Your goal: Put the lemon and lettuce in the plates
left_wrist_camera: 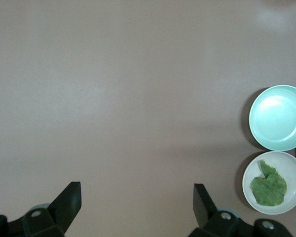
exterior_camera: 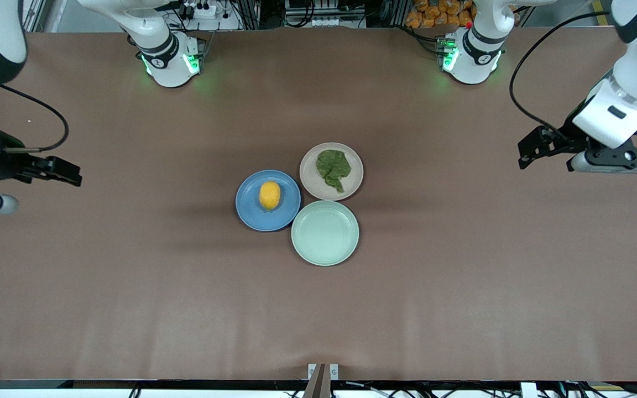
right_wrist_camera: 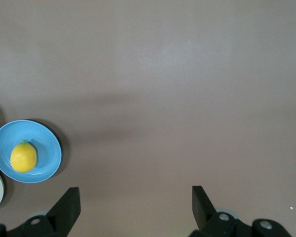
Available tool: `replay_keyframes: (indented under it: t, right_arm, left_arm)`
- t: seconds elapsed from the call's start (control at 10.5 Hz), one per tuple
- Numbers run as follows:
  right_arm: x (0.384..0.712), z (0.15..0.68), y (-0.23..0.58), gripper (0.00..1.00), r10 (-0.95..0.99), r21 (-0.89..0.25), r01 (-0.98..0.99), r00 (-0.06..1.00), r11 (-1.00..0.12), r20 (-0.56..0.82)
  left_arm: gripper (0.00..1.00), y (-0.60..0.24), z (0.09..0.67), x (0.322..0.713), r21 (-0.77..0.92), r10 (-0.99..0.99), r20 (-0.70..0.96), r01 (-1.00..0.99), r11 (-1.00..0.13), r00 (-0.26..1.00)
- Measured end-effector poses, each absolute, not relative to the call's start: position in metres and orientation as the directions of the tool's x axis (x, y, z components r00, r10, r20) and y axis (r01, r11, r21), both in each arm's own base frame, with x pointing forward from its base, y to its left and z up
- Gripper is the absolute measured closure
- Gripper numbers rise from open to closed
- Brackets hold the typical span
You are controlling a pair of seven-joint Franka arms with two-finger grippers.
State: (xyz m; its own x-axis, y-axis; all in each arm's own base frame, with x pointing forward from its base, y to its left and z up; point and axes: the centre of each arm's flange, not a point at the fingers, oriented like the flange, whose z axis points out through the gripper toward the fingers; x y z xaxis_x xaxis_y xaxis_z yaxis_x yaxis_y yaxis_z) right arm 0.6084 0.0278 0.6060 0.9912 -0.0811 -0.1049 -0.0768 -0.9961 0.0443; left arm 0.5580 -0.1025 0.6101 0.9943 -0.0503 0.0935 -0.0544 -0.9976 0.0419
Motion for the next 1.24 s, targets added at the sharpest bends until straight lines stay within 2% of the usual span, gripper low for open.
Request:
replay_keyframes:
  t: [0.48, 1.24]
  right_arm:
    - [0.595, 0.6, 0.02, 0.0, -0.062, 0.044, -0.056, 0.986, -0.997, -0.157]
    - [0.55, 0.598, 0.006, 0.0, -0.076, 0.035, -0.072, 0.99, -0.997, -0.119]
  left_arm:
    - [0.0, -0.102, 0.625, 0.557, 0.034, -0.056, 0.102, -0.06, -0.998, 0.993]
    - [0.0, -0.101, 0.636, 0.557, 0.035, -0.054, 0.124, -0.059, -0.998, 0.991]
